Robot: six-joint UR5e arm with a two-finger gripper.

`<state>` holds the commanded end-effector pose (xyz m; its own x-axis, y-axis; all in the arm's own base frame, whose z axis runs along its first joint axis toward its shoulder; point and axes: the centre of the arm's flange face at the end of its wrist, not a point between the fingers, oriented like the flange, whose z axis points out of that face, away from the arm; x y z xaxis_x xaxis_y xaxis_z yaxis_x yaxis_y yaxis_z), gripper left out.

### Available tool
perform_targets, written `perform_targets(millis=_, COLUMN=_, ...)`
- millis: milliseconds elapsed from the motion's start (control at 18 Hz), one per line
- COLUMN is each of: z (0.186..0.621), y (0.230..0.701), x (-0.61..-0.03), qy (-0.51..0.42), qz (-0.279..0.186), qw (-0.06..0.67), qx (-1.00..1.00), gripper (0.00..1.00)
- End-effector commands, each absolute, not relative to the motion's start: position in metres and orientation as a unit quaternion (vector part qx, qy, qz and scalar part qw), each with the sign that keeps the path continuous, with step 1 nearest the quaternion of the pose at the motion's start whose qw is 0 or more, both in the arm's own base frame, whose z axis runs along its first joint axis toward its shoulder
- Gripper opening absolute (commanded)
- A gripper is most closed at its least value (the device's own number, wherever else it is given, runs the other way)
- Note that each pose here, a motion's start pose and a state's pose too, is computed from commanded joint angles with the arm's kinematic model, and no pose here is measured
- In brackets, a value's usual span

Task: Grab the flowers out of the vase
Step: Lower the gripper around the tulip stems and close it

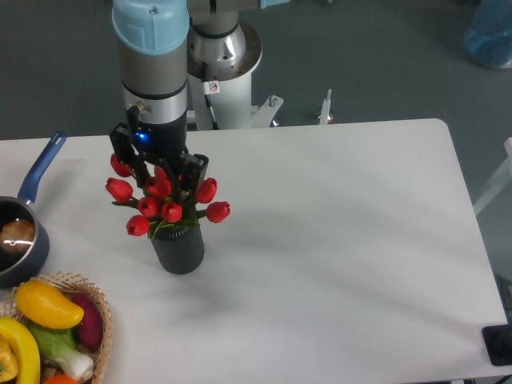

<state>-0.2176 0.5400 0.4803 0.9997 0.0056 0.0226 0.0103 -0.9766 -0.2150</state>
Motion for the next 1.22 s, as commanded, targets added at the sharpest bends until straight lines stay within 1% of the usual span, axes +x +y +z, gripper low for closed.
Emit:
perform_targets(millis=111, z=0.4803, y=0.5400, x=-0.2176, qy=-0.004, qz=-0.011, qw=0.108, qx=-0.994, gripper=0.62)
perform_targets(millis=500, z=0.4775, y=0.5366, x=-0.2167, qy=-0.007, qz=-0.019, qw=0.093, qx=-0.995, gripper=0.64)
perform_targets(millis=722, z=0.4759, y=0.5368, x=-0.2169, qy=-0.016, qz=-0.021, qw=0.091, qx=-0.995, gripper=0.63)
perform_targets(millis=833, z=0.4767, y=0.5370, x=-0.2170, qy=-0.017, qz=-0.021, qw=0.092, qx=-0.995, gripper=0.58)
perform_targets(millis=1111, z=0.4767, y=0.5370, x=-0.2170, qy=-0.017, qz=-0.021, qw=0.092, qx=-0.995, gripper=0.40)
perform_targets(millis=1222, z=0.4768, y=0.5371, x=-0.2170, qy=-0.017, qz=-0.020, qw=0.093, qx=-0.995, gripper=0.36)
